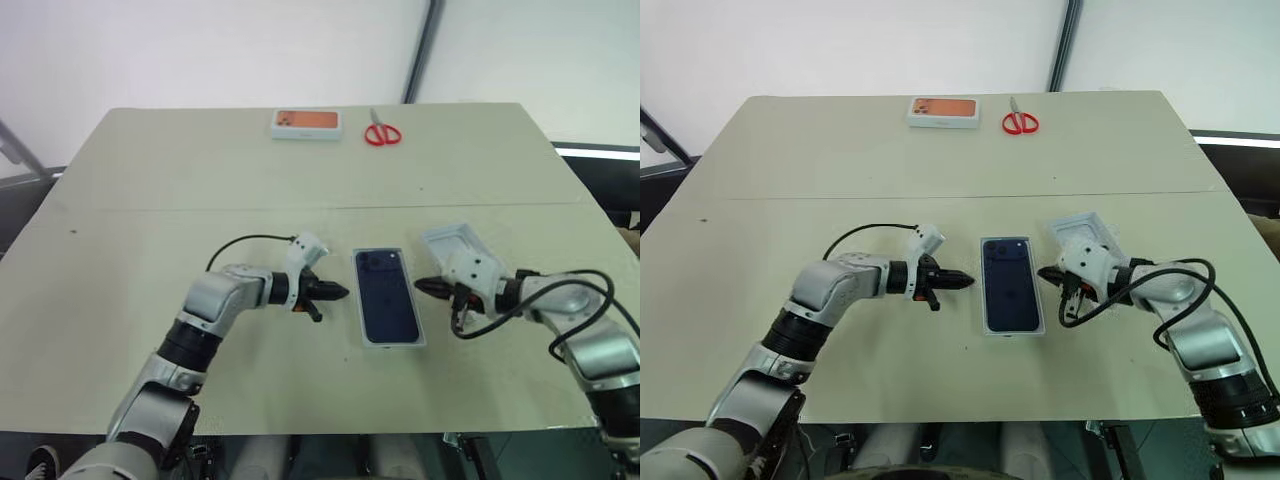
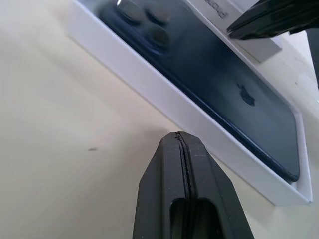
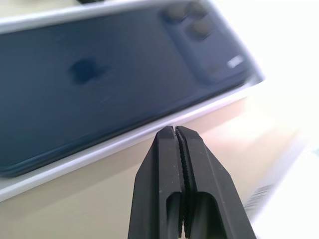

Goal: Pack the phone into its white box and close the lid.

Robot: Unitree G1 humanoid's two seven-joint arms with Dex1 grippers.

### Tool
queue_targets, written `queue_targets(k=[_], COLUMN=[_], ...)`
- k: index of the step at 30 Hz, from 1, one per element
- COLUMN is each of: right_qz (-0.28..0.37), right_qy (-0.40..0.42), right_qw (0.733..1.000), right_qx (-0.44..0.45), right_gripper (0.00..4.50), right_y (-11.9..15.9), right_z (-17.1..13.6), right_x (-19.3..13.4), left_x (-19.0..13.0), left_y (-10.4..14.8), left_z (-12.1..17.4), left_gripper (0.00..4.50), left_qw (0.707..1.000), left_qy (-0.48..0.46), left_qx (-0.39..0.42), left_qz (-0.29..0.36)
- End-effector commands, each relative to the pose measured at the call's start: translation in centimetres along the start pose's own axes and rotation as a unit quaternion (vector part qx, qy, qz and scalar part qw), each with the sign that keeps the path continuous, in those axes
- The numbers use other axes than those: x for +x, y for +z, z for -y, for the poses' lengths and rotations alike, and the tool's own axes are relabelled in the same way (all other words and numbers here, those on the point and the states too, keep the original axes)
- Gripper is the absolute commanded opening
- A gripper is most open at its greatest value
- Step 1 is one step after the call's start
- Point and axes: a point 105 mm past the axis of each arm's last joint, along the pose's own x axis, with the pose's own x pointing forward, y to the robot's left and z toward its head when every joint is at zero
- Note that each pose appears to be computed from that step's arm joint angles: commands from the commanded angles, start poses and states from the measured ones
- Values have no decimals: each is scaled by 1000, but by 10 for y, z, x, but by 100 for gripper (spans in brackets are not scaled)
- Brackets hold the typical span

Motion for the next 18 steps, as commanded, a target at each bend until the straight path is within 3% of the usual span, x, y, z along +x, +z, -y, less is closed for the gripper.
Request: queue_targets(k=[1, 18], right_qz=[6, -42], right_qy=[-15, -123], right_qw=[1000, 990], right_qx=[-20, -58], right_gripper=[6, 6], right_y=[7, -15], right_z=[13, 62], right_x=[-2, 34], left_x=[-4, -27], left_y=[20, 39], left_z=[4, 5], left_gripper=[0, 0], left_qw=[999, 993], left_qy=[-13, 33], left_qx=[18, 46], left_qz=[26, 104])
